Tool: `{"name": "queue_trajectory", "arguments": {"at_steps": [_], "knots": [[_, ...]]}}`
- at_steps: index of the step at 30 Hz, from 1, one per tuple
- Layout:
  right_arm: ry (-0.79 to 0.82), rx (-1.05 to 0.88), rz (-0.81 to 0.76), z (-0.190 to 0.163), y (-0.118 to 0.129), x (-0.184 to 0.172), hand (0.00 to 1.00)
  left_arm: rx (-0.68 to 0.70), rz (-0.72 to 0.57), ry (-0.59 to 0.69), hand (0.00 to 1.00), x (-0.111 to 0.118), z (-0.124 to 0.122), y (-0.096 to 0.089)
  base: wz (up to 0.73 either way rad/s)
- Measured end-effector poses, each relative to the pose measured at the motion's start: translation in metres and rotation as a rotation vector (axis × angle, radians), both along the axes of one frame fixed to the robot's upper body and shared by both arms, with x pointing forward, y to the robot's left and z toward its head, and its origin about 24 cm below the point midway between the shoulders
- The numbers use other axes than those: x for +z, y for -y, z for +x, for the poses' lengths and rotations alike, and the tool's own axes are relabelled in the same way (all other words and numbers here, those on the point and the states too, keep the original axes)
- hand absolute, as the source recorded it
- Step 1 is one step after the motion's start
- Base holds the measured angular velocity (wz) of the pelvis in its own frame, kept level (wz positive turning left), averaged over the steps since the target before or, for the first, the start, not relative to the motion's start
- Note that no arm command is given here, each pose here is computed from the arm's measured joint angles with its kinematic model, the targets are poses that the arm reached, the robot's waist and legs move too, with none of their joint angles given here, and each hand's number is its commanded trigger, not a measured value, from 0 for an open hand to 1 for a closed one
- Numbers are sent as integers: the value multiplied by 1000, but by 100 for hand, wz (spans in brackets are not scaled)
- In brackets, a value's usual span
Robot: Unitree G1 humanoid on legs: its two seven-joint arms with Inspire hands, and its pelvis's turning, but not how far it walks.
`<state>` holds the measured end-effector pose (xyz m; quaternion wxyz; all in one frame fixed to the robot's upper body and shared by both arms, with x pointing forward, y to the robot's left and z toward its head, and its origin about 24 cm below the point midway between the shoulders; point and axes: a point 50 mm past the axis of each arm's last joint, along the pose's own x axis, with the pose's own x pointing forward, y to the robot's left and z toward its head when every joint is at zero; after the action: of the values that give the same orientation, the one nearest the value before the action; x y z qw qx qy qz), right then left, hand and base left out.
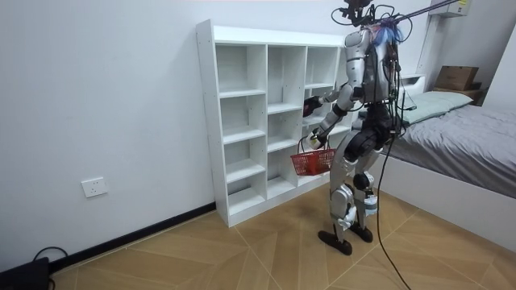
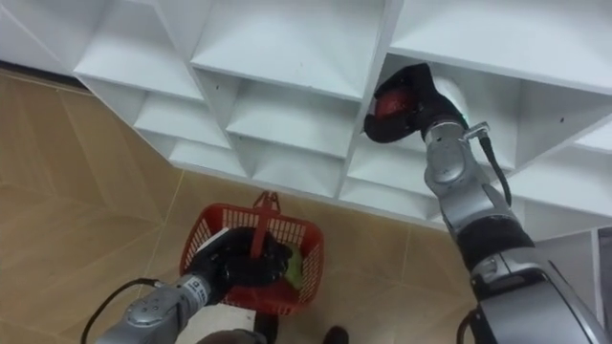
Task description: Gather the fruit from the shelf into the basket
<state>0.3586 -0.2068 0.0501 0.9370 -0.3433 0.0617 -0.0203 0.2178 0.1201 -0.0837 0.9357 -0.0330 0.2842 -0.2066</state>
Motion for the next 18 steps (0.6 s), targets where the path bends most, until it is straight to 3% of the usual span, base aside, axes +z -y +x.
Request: {"name": "queue_trajectory", "arguments": {"at_steps": [9, 18], "knots": [[8, 79, 39, -7, -8, -3, 100, 0, 20, 21, 100, 2, 2, -12, 0], [-89, 163, 107, -27, -13, -26, 100, 12, 25, 21, 100, 2, 2, -16, -4]]}}
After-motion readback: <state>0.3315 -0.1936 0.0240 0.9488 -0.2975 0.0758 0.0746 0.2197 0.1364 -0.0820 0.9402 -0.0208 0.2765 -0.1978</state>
